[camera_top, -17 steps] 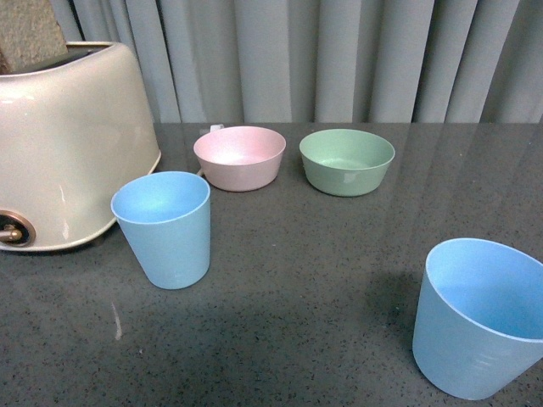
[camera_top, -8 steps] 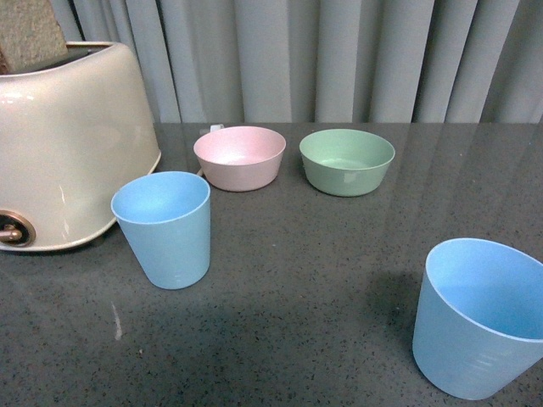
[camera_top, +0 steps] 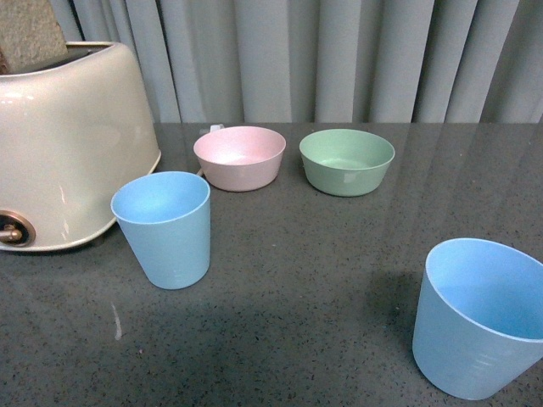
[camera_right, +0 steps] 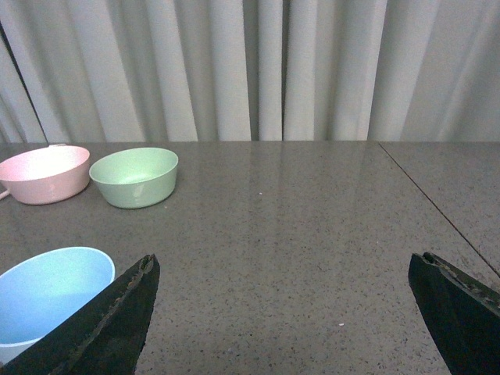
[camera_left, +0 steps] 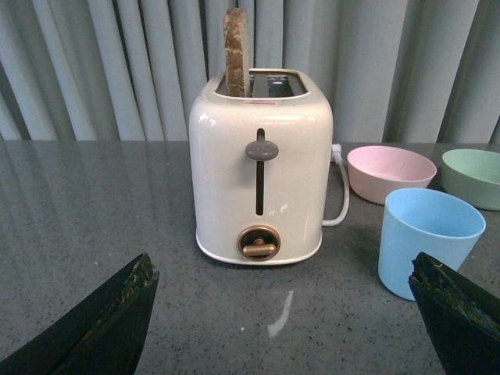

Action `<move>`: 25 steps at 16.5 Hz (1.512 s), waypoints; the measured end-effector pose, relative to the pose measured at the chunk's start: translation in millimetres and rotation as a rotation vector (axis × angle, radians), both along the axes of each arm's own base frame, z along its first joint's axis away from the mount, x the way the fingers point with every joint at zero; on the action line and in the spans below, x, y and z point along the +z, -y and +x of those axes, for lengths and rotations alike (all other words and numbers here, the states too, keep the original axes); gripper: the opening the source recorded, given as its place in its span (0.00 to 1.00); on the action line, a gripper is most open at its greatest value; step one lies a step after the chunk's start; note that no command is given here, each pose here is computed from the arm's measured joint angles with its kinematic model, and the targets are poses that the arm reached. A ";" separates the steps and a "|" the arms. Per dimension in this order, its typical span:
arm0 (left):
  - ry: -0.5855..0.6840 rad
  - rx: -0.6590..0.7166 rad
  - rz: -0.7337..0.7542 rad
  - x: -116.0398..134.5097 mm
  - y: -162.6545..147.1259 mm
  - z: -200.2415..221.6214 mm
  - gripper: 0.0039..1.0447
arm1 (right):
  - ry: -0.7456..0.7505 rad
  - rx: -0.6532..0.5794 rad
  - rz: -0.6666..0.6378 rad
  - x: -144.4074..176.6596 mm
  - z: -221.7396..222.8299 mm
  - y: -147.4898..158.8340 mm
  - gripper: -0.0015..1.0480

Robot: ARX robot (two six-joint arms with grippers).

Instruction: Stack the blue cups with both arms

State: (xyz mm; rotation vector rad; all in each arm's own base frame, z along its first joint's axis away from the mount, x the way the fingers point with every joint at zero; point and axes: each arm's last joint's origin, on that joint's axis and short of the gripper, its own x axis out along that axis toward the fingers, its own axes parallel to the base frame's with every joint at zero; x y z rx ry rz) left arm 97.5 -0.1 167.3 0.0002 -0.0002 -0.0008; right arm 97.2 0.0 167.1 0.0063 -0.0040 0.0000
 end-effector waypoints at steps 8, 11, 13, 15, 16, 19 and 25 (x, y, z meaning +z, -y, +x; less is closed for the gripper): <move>-0.125 -0.095 -0.063 51.2 26.1 1.2 0.94 | 0.000 0.000 0.000 0.0 0.0 0.0 0.94; -0.018 -0.130 -0.039 91.1 20.6 45.7 0.94 | 0.000 0.000 0.000 0.0 0.0 0.0 0.94; -0.005 -0.215 0.021 111.8 24.8 90.6 0.94 | 0.000 0.000 0.000 0.0 0.0 0.0 0.94; -0.108 -0.324 0.099 114.2 35.3 139.9 0.94 | 0.000 0.000 0.000 0.0 0.0 0.0 0.94; -0.162 -0.405 0.132 111.8 43.7 155.3 0.94 | 0.000 0.000 0.000 0.0 0.0 0.0 0.94; -0.269 -0.667 0.260 112.8 67.1 182.9 0.94 | 0.000 0.000 0.000 0.0 0.0 0.0 0.94; -0.487 -0.921 0.405 87.4 82.4 180.5 0.94 | 0.000 0.000 0.000 0.0 0.0 0.0 0.94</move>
